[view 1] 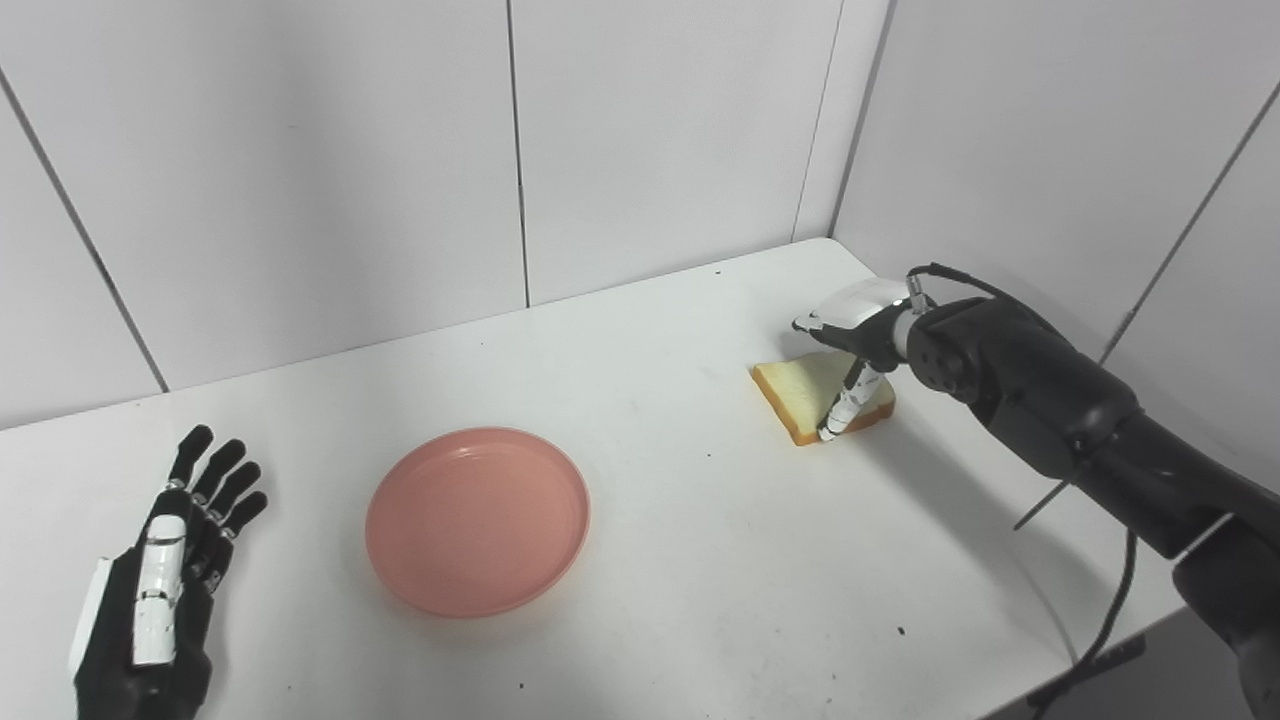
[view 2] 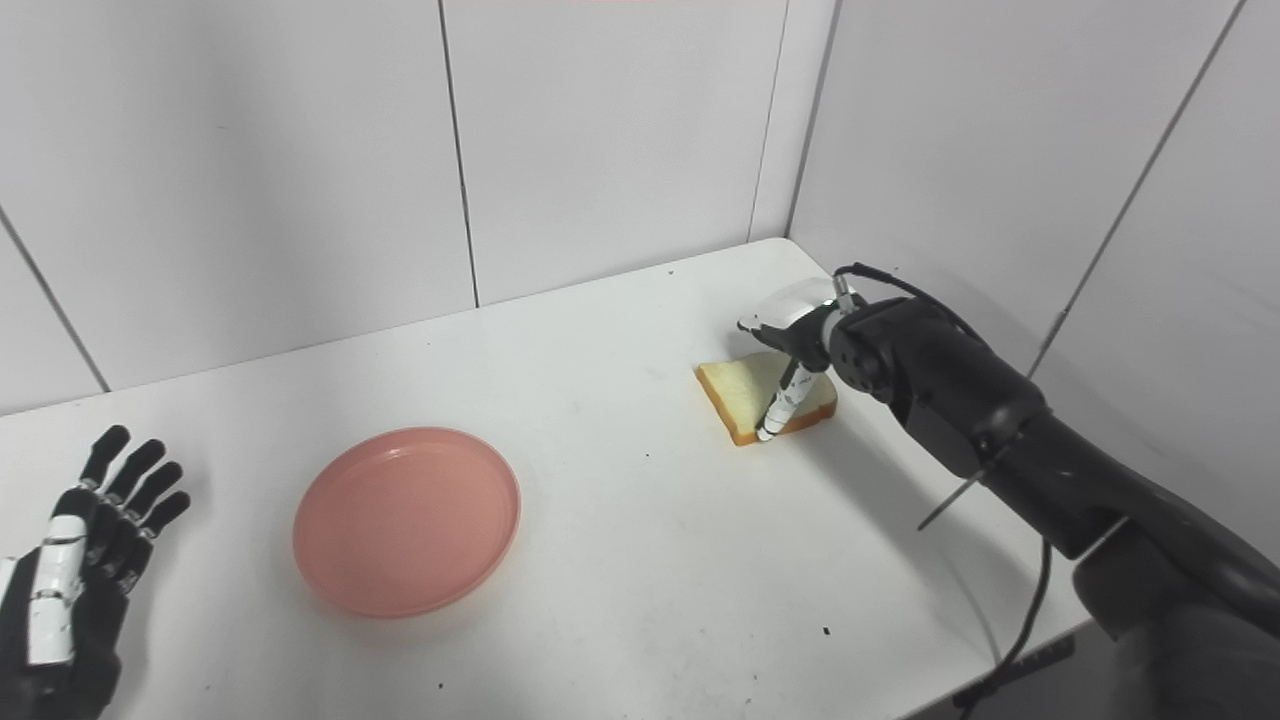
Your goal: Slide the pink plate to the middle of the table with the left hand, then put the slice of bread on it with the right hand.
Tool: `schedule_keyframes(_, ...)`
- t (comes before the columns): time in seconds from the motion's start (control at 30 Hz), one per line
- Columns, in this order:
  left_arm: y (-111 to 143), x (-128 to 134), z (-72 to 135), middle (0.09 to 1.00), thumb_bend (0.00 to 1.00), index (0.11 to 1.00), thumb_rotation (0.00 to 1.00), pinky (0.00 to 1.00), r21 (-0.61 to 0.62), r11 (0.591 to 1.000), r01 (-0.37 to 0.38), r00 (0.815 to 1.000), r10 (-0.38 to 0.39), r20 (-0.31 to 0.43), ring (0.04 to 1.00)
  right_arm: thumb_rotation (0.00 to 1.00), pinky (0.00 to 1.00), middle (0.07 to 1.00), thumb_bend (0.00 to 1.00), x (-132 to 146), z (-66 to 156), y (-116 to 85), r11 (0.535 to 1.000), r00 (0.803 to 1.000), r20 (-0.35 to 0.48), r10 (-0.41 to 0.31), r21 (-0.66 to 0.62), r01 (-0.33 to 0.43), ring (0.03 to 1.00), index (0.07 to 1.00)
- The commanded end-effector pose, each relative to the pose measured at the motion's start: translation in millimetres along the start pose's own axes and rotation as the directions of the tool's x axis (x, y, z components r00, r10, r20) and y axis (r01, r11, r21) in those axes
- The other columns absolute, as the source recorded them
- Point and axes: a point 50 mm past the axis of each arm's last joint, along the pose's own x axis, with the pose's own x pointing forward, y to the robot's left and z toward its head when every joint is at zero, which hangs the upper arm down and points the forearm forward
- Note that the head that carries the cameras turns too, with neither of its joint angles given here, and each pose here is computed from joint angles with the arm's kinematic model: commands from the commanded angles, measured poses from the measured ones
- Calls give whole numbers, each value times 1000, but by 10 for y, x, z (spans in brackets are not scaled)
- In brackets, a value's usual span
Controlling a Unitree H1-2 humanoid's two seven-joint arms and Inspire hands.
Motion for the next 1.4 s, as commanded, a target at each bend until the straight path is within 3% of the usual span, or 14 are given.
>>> schedule_keyframes(0.0, 17, 46, 136, 931, 444, 930, 1000, 897, 6, 1000, 11, 999, -11, 49, 915, 536, 1000, 1000, 1000, -73, -104, -220, 999, 999, -10, -51, -13, 51, 1000, 1000)
schedule_keyframes(0.4, 23, 50, 184, 937, 459, 935, 1000, 893, -1, 1000, 20, 999, -19, 39, 919, 495, 1000, 1000, 1000, -68, -62, -137, 999, 999, 3, -39, 0, 39, 1000, 1000)
schedule_keyframes(0.67, 17, 52, 183, 933, 464, 932, 1000, 888, 8, 1000, 16, 999, -16, 44, 915, 387, 994, 994, 1000, -70, 71, -106, 997, 997, 46, -58, 44, 56, 985, 993)
schedule_keyframes(0.77, 19, 53, 188, 934, 467, 932, 1000, 889, 10, 1000, 18, 999, -18, 42, 917, 318, 854, 964, 1000, -29, 106, -113, 991, 995, 48, -85, 106, 79, 927, 967)
schedule_keyframes(0.8, 19, 53, 189, 933, 466, 932, 1000, 889, 10, 1000, 18, 999, -18, 42, 917, 234, 676, 859, 971, -27, 117, -118, 989, 994, 52, -94, 122, 87, 791, 916)
schedule_keyframes(0.83, 21, 54, 185, 933, 465, 932, 1000, 889, 9, 1000, 17, 999, -18, 43, 916, 206, 615, 824, 961, -19, 130, -120, 985, 991, 65, -114, 139, 104, 745, 899)
schedule_keyframes(0.87, 23, 56, 183, 932, 462, 932, 1000, 889, 7, 1000, 17, 999, -17, 44, 913, 118, 585, 748, 873, -14, 137, -120, 982, 989, 74, -128, 151, 115, 686, 814)
schedule_keyframes(0.97, 18, 57, 186, 926, 464, 927, 1000, 883, 3, 1000, 13, 999, -13, 39, 907, 23, 565, 677, 733, -14, 149, -111, 969, 974, 119, -193, 177, 170, 621, 709)
schedule_keyframes(1.0, 19, 57, 186, 931, 465, 930, 1000, 890, 1, 1000, 14, 999, -14, 38, 912, 9, 549, 566, 610, -16, 152, -110, 966, 970, 125, -210, 179, 186, 573, 586)
schedule_keyframes(1.07, 19, 58, 186, 933, 464, 931, 1000, 893, 1, 1000, 17, 999, -17, 40, 915, 2, 536, 526, 541, -14, 158, -100, 958, 961, 130, -245, 187, 219, 490, 527)
schedule_keyframes(1.13, 17, 58, 187, 931, 459, 929, 1000, 889, 3, 1000, 16, 999, -16, 43, 914, 0, 507, 525, 518, -5, 161, -93, 955, 957, 131, -258, 186, 231, 429, 518)
schedule_keyframes(1.37, -3, 57, 200, 927, 456, 927, 1000, 881, 6, 1000, 7, 999, -8, 39, 909, 0, 476, 513, 512, 30, 138, -83, 953, 960, 114, -255, 198, 229, 408, 528)
